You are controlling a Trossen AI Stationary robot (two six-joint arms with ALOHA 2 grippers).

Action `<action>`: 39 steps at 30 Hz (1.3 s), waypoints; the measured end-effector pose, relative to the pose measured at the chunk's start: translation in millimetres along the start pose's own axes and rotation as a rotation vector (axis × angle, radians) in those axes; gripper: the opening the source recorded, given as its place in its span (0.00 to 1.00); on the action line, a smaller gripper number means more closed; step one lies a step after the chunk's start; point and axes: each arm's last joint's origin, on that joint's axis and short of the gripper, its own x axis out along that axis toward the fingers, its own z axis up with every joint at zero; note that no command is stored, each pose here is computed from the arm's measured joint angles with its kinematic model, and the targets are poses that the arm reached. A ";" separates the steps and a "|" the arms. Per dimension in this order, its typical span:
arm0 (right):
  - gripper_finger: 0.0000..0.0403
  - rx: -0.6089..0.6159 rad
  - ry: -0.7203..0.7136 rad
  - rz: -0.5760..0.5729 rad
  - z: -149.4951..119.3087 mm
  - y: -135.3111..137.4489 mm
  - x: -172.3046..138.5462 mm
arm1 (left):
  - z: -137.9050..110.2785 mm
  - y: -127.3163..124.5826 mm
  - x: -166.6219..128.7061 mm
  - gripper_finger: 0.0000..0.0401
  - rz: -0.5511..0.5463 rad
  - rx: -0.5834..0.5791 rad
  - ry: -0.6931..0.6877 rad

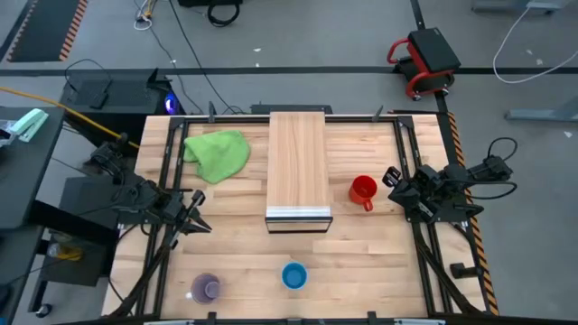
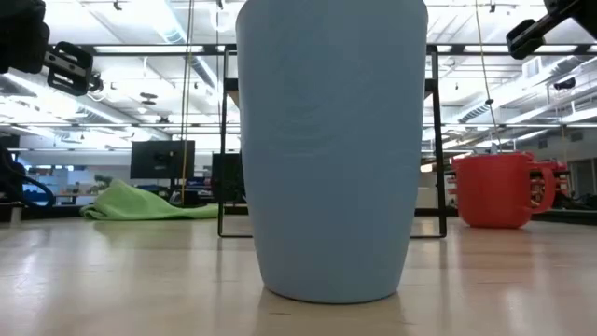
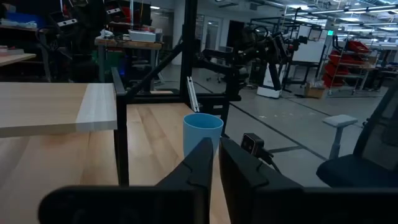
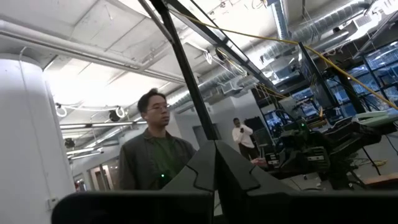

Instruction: Stack small to large cups/mugs on shelf

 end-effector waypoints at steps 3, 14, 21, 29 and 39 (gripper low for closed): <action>0.04 0.000 0.000 0.000 0.0 0.0 0.0 | 0.0 0.0 0.0 0.07 0.000 0.000 0.000; 0.04 0.000 0.000 0.000 0.0 0.0 0.0 | 0.0 0.0 0.0 0.10 0.000 0.000 0.000; 0.04 0.000 0.000 0.000 0.0 0.0 0.0 | 0.0 0.0 0.0 0.08 0.000 0.000 0.000; 0.04 0.000 0.000 0.000 0.0 0.0 0.0 | 3.5 -0.3 0.0 0.09 -0.001 0.052 -0.039; 0.04 0.000 0.000 0.000 0.0 0.0 0.0 | 13.9 -1.1 -0.9 0.09 -0.012 -0.027 -0.143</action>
